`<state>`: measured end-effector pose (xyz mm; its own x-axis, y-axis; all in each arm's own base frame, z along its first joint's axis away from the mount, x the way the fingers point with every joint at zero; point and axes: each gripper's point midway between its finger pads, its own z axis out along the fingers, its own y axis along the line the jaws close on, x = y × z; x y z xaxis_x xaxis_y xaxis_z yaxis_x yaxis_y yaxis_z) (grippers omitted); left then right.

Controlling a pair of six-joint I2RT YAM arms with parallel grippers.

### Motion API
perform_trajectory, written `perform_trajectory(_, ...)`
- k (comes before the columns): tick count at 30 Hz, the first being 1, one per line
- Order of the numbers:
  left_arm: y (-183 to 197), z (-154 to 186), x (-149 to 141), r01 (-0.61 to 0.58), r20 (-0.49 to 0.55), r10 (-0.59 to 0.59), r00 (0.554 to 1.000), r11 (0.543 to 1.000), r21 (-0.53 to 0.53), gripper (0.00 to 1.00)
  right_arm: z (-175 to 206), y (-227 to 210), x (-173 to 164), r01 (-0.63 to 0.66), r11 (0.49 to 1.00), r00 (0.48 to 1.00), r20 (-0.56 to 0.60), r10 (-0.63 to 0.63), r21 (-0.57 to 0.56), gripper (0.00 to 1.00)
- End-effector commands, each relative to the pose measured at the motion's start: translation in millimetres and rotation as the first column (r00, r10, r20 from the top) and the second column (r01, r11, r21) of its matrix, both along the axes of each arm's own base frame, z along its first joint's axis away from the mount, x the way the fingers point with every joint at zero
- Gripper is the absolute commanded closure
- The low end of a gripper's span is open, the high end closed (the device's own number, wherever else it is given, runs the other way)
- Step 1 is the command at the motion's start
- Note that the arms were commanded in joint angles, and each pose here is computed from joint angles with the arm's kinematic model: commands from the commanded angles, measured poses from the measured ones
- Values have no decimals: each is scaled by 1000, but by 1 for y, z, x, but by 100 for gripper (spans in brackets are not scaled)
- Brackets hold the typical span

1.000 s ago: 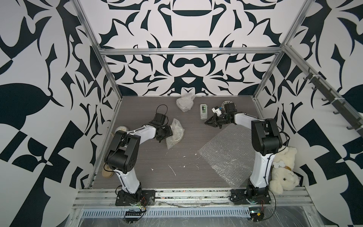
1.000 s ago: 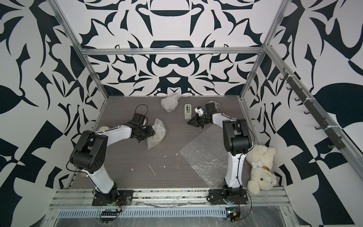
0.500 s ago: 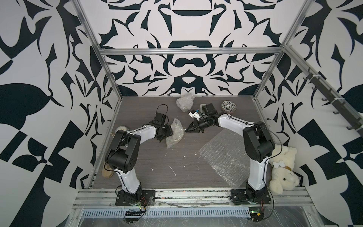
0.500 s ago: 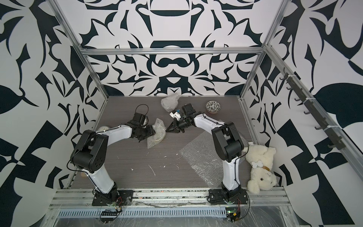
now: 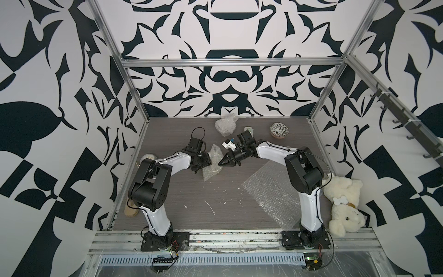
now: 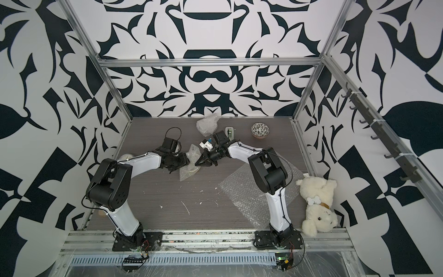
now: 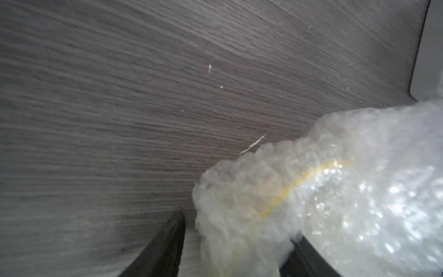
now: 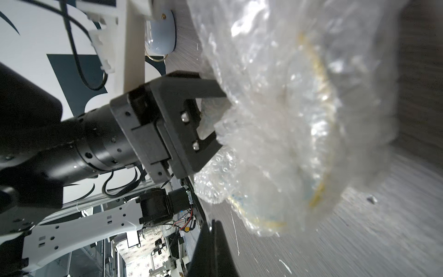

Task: Wrap bowls in bubble wrap
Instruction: Stick the tape on the bubble wrap.

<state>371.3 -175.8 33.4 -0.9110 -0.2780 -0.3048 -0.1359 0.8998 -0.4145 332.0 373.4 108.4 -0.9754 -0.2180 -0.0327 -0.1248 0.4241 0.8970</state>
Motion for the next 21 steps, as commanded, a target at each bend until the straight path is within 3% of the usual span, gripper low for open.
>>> perform_trajectory(1,3,-15,-11,0,-60,2,998,999,34,38,12,5,12,11,1000,999,44,-11,22,100)
perform_trajectory(12,5,-10,-12,-1,-48,2,999,999,34,38,-4,1,3,15,1000,1000,-5,-15,-2,100)
perform_trajectory(21,0,-2,-10,5,-29,-4,1000,1000,27,38,28,12,-3,-9,999,999,32,8,33,100)
